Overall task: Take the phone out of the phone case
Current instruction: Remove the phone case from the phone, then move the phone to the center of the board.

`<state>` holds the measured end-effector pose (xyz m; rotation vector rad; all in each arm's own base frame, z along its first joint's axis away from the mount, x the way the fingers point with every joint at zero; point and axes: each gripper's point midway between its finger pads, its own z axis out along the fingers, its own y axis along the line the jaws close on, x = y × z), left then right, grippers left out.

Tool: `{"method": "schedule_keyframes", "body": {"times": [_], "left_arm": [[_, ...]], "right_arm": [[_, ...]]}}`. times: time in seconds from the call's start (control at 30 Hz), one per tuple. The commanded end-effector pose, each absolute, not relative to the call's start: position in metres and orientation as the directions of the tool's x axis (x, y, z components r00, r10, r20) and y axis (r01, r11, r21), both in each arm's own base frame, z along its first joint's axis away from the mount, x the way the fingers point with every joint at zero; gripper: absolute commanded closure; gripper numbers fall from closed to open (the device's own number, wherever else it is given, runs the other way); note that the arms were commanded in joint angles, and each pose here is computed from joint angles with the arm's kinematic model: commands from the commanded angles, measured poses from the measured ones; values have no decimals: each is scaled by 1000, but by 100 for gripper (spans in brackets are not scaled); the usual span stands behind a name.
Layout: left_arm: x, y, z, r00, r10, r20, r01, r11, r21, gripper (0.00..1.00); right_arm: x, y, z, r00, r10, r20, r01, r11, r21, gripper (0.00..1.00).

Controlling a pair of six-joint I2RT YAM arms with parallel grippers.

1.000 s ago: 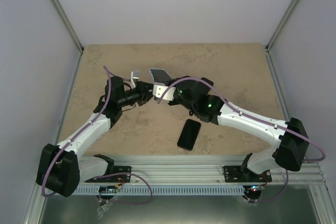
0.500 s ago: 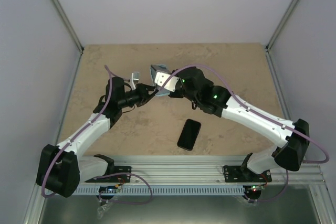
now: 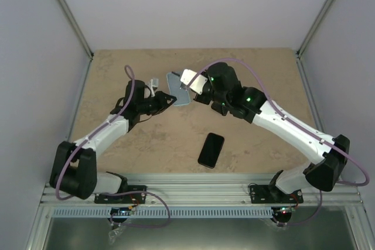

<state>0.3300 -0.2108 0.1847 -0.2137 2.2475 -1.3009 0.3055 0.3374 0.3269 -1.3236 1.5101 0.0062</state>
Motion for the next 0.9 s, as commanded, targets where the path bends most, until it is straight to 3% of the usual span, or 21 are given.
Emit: {"method": "schedule_keyframes", "body": {"times": [0.0, 0.2, 0.5, 0.87], "left_arm": [[352, -214, 176, -841, -316, -438, 186, 592, -784, 100], [383, -232, 144, -891, -145, -431, 240, 654, -717, 100], [408, -262, 94, -940, 40, -338, 267, 702, -661, 100], [427, -307, 45, -944, 176, -278, 316, 726, -611, 100]], "right_arm": [[313, 321, 384, 215, -605, -767, -658, 491, -571, 99], [330, 298, 386, 169, -602, -780, -620, 550, -559, 100], [350, 269, 388, 105, -573, -813, -591, 622, -514, 99], [354, 257, 386, 86, -568, -819, -586, 636, -503, 100]]}}
